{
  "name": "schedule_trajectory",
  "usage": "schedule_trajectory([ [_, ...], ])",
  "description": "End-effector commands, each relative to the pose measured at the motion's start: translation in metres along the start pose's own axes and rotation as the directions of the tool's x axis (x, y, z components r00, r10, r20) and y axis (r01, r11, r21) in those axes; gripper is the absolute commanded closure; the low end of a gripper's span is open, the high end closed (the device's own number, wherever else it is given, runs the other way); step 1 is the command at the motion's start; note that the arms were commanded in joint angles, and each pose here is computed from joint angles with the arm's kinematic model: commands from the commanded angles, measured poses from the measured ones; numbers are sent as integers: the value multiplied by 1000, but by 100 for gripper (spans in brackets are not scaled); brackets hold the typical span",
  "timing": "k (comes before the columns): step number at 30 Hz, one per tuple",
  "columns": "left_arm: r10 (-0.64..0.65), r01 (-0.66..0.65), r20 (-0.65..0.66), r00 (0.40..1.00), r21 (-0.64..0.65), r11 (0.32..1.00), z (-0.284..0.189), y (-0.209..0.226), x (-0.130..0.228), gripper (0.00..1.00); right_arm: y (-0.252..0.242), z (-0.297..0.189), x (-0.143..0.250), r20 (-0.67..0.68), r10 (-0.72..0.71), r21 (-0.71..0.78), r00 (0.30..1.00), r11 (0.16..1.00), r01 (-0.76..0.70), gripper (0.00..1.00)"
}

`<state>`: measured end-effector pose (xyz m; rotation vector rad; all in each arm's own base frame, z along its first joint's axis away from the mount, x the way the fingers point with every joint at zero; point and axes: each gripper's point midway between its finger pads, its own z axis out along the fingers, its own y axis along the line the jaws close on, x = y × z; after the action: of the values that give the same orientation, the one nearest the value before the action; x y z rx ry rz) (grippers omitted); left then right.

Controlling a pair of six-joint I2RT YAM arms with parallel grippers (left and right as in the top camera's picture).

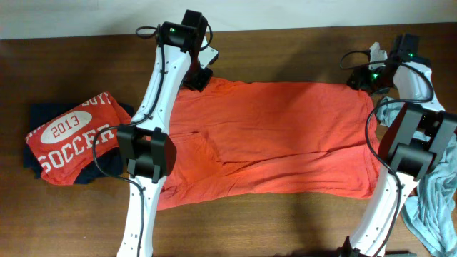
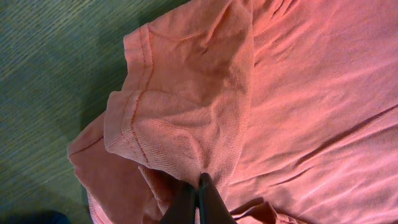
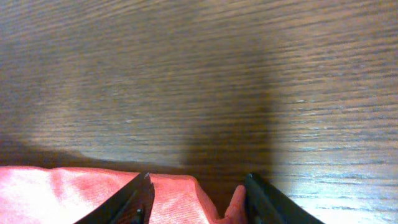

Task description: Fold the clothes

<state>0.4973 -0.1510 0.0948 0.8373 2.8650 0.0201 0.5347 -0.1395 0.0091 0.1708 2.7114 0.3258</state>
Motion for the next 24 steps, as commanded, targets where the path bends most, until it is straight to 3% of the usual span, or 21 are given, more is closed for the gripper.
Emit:
schedule_trajectory([
  [1,4,-4,15,1000,-12,1000,-5,4,-3,99,-18,19,22,-74,62,62,995,996,-57,57],
  [6,4,-4,18,1000,-13,1000,-6,4,-3,100,-25,1,17,-55,94,58,994,994,-91,78],
  [10,4,-2,53,999,-36,999,-22,8,-8,99,-13,-32,1,-5,90,10,996,996,-90,88],
  [18,7,10,187,982,-92,996,-83,15,-20,99,15,-104,-6,25,105,6,994,994,-105,94],
  [24,14,8,158,987,-133,991,-107,18,-1,100,32,-139,15,-43,136,3,990,991,-136,96],
])
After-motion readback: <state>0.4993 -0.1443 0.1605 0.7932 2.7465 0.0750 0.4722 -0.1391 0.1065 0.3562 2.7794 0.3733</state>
